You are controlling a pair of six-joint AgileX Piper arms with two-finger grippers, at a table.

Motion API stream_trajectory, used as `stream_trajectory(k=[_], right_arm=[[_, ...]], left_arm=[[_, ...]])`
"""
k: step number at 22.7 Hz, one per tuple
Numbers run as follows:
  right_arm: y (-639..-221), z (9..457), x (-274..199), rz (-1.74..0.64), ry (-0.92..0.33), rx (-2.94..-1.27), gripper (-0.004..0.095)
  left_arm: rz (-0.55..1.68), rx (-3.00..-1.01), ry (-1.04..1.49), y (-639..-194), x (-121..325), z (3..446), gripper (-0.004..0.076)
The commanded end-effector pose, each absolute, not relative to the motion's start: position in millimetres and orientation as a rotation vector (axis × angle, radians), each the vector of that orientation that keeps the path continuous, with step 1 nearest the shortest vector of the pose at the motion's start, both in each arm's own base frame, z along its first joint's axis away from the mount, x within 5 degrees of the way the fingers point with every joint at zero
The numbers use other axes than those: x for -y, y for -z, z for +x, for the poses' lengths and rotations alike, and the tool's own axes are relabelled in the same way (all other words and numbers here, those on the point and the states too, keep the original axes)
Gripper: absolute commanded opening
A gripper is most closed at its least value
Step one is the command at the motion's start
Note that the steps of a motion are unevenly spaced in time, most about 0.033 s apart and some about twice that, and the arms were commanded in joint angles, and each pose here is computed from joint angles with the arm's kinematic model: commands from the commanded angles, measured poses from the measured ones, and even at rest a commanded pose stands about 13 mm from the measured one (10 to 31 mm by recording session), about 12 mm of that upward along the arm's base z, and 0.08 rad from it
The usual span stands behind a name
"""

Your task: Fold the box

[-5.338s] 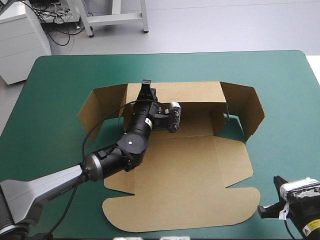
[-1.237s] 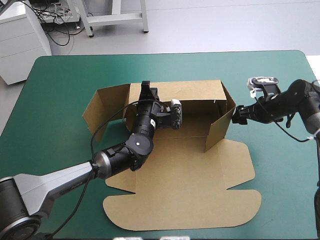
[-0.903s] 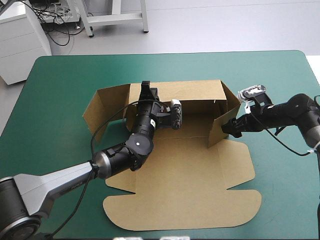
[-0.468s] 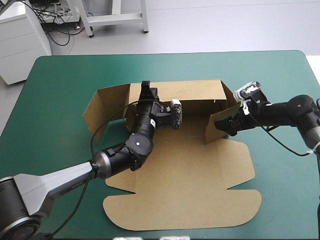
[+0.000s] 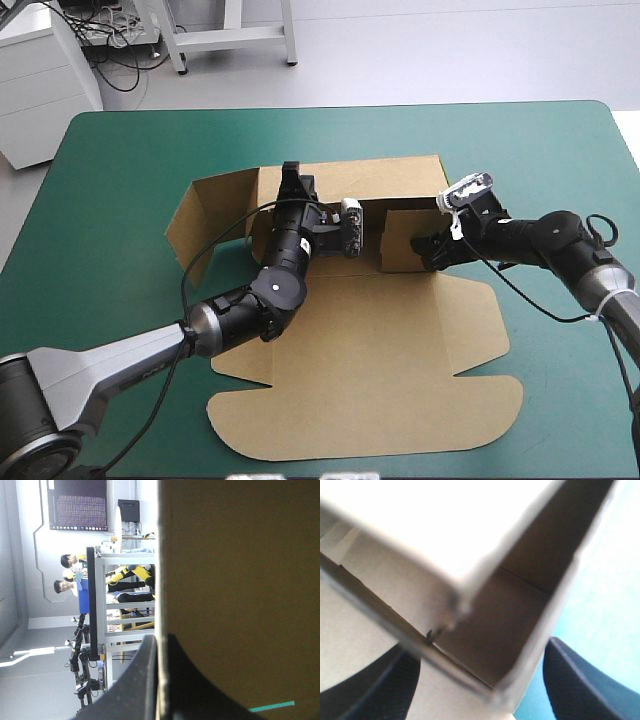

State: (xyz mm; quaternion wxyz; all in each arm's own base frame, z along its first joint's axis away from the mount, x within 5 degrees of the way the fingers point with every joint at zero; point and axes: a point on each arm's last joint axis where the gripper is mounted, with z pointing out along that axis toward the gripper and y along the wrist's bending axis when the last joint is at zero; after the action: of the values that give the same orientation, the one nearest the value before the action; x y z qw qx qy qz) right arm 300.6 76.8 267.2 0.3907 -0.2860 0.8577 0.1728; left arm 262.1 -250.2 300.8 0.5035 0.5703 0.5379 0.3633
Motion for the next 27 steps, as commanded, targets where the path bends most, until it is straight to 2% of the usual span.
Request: stream_trajectory(k=[1,4,9,13,14,27], right_arm=[[-293.4,302.3,-79.0,-0.615,-0.424,-2.072,0.0581],[-295.1,302.9,-79.7,-0.595,-0.417,-2.062,0.0545],[-296.4,303.9,-79.6,-0.619,-0.395,-2.035,0.0370],[-301.4,305.4,-82.2,-0.625,-0.415,-1.968,0.0094],[-302.2,305.6,-82.5,-0.638,-0.409,-1.952,-0.0003],[-302.6,306.0,-82.3,-0.610,-0.422,-1.957,-0.0022]], left_arm=[[1.297,-1.204,-0.936,-329.7,246.4,259.4,-0.0032],[1.297,-1.204,-0.936,-329.7,246.4,259.4,-0.0032],[1.297,-1.204,-0.936,-329.7,246.4,259.4,-0.0032],[1.297,-1.204,-0.936,-329.7,246.4,259.4,-0.0032],[1.299,-1.204,-0.934,-329.6,246.5,259.3,-0.0032],[1.316,-1.194,-0.912,-328.7,248.6,258.8,-0.0032]])
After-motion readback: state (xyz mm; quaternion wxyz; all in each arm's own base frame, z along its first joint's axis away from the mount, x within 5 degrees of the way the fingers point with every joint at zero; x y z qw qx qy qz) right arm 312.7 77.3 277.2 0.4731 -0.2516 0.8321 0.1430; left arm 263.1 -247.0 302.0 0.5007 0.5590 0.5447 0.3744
